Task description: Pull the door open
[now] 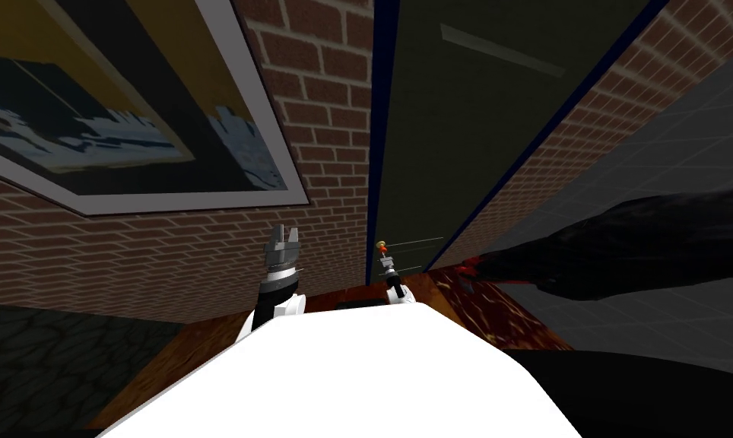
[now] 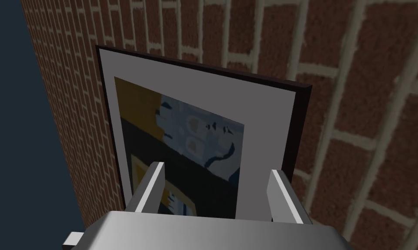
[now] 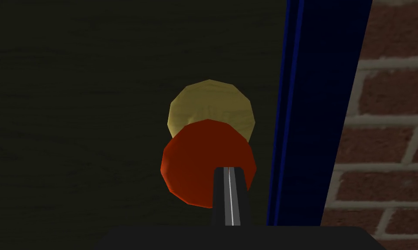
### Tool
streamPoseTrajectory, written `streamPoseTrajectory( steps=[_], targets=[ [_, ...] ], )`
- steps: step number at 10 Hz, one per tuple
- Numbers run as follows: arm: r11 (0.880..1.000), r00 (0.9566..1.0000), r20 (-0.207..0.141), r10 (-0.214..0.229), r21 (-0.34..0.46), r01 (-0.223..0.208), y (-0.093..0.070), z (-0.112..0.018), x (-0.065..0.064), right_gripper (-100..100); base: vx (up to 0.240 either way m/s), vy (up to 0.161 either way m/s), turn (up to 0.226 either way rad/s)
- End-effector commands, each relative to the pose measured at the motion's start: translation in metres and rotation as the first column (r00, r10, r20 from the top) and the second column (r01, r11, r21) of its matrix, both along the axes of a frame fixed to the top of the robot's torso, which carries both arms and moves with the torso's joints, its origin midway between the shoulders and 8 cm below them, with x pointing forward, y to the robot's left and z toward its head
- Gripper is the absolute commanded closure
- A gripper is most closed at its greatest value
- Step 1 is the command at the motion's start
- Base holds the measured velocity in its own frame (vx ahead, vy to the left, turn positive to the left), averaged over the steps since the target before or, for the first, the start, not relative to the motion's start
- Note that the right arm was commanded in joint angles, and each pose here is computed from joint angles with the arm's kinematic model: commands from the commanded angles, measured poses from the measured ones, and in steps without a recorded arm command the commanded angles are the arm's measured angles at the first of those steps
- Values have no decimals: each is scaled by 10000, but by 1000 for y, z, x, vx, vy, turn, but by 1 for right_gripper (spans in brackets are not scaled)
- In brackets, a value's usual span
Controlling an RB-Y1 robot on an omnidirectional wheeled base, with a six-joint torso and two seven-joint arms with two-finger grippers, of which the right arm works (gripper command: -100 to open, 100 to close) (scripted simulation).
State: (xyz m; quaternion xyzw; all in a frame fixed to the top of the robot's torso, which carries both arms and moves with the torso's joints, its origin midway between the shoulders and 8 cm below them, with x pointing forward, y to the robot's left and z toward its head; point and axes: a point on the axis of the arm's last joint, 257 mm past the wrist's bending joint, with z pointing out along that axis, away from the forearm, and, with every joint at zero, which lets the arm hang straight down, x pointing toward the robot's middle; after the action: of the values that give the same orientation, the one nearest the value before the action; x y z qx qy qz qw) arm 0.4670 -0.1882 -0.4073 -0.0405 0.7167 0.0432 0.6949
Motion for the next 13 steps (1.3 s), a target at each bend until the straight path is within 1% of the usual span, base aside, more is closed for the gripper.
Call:
streamPoseTrajectory(
  steps=[1, 4, 7, 9, 11, 12, 13],
  targets=[
    [10000, 10000, 4, -16, -65, 16, -5, 0, 0, -100, -107, 39, 103],
    [9997, 10000, 19, -64, -235, 64, -18, 0, 1, -100, -203, 79, 108],
    [9985, 9998, 56, -174, -510, 176, -45, 2, 1, -100, -196, 120, 122],
    [9975, 9995, 101, -285, -651, 291, -68, 4, 2, -100, -165, 102, 70],
    [9969, 9990, 162, -423, -658, 432, -89, 8, 2, -100, -105, 33, 26],
    [9969, 9990, 162, -423, -658, 432, -89, 8, 2, -100, -50, 8, 0],
    [9971, 9982, 225, -560, -495, 571, -104, 11, 2, -100, -6, -26, -44]
  ],
)
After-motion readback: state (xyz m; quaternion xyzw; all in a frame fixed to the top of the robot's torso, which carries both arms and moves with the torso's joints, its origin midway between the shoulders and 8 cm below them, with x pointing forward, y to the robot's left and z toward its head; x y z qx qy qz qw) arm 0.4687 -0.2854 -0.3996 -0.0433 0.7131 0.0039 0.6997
